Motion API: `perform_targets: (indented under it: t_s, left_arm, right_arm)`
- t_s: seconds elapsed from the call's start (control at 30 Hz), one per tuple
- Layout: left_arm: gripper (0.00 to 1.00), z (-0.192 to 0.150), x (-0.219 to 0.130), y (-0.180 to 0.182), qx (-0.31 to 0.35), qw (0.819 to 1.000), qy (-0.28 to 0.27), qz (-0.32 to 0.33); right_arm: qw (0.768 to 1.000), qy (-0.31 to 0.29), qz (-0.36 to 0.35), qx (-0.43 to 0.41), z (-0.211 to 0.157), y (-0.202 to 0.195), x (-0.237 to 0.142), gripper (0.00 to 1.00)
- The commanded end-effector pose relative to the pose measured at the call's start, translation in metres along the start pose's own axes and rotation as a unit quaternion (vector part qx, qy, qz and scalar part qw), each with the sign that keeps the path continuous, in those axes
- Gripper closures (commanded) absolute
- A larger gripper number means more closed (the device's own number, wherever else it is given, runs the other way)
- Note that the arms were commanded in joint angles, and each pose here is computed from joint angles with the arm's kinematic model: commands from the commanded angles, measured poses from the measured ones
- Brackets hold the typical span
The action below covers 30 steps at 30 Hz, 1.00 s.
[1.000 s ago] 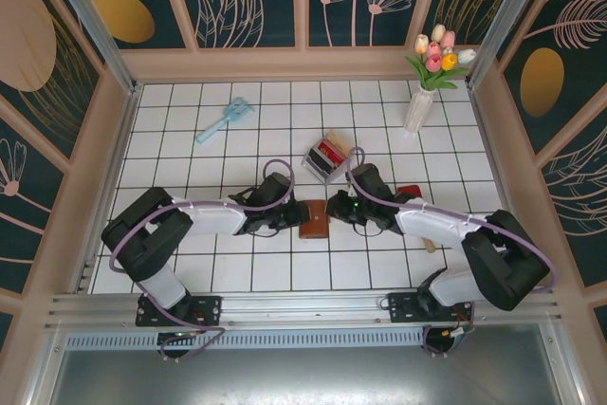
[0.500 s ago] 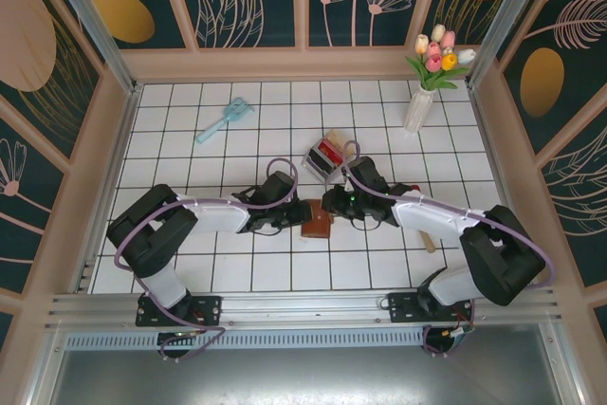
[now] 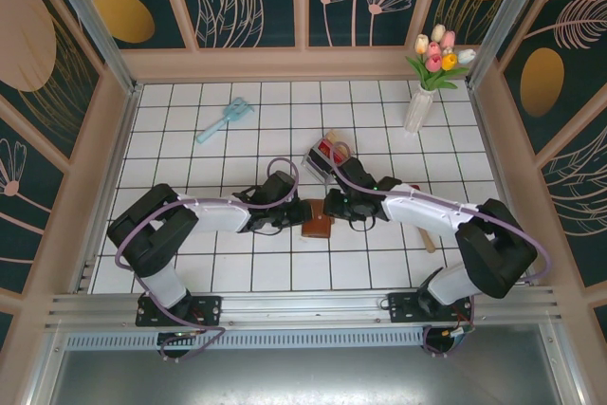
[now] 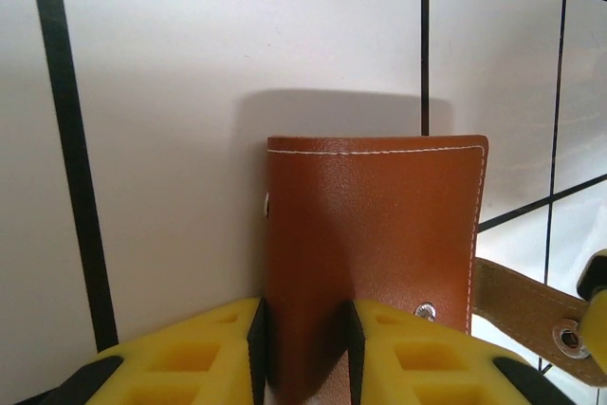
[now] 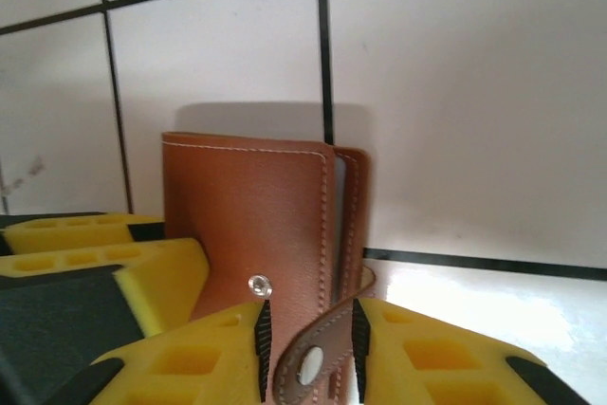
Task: Put the credit cards into the card holder
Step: Close the button on the card holder.
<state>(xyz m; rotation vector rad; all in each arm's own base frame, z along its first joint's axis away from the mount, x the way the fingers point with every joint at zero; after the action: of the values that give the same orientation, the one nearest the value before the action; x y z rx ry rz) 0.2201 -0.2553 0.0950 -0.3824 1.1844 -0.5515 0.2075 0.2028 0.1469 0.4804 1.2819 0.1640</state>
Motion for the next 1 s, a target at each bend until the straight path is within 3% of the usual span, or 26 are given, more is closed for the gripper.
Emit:
perform_targets:
  t_s: [0.0,0.13,0.57,0.6,0.7,0.97]
  left_arm:
    - [0.70,-0.009,0.007,0.007,0.007,0.999,0.027,0.023]
    - [0.70,-0.008,0.007,0.006,0.007,0.999,0.027,0.023]
    - [0.70,-0.007,0.007,0.004,0.008,0.999,0.029,0.019]
    - [0.70,-0.007,0.008,0.005,0.009,0.999,0.030,0.019]
    - [0.70,-0.007,0.007,0.005,0.007,0.999,0.029,0.019]
    - [0.70,-0.007,0.007,0.004,0.009,0.999,0.031,0.018]
  right_arm:
    - [1.000,-0.008,-0.023,-0.002,0.001,0.004,-0.006,0.73]
    - [1.000,-0.007,-0.016,-0.003,-0.001,0.005,-0.007,0.87]
    - [1.000,0.000,0.017,0.009,-0.001,0.006,-0.009,0.94]
    - [1.000,0.000,0.021,0.014,-0.001,0.005,-0.009,0.93]
    - [0.999,0.004,0.025,0.021,0.000,0.003,-0.009,0.78]
    - [1.000,0.006,0.014,0.014,-0.002,0.003,-0.018,0.72]
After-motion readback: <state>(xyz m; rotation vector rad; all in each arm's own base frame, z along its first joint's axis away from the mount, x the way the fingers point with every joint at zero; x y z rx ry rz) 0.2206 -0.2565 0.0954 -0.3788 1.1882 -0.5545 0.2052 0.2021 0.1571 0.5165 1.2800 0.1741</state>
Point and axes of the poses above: each hand's point on the last joint's axis, 136 mm out from that joint toward the fingers, its own x axis out along the fingers, its own y axis along the line the jaws close on, z = x × y, the point moved 10 cm from there along -x, back along the fingers, and after that the axes turned 10 degrees about x, right-handed, at the moved point
